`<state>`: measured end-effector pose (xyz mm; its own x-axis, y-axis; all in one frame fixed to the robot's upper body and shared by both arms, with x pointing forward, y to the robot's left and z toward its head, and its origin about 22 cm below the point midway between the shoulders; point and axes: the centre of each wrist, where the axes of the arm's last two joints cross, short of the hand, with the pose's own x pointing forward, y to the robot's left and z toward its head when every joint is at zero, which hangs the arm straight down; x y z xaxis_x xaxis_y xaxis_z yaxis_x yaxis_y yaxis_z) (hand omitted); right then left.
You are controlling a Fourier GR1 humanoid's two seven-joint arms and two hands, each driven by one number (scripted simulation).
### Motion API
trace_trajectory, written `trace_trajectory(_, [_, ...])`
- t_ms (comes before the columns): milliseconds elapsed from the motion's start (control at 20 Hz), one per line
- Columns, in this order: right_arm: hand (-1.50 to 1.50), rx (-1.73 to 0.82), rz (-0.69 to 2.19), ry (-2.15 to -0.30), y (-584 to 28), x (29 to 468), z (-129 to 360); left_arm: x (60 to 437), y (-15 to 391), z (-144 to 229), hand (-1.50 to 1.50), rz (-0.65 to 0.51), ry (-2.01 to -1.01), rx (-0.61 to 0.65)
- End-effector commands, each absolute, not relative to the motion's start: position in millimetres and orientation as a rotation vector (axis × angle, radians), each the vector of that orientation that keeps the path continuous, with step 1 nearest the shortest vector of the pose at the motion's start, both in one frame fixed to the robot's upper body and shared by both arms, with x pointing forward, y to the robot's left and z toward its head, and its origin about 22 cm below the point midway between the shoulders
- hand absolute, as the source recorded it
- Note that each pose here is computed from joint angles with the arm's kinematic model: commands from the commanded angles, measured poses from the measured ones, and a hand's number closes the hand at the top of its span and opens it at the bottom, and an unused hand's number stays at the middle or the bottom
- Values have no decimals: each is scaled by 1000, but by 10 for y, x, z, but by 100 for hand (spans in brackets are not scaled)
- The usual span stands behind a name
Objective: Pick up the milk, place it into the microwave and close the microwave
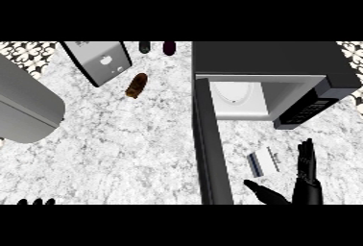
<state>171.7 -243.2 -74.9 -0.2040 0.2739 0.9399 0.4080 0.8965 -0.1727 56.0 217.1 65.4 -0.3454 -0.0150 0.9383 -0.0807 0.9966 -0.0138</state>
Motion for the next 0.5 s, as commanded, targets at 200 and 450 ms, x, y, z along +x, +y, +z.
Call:
trace_trajectory(200, [-150,-498,-102,-1760,-2612,1764,-1141,581,2263,657,-150,71,-1932,83])
trace_trajectory(450, [-150,-536,-110,-1726,-2759,1952,-1114,663,2259,718,-150,68,-1920,74])
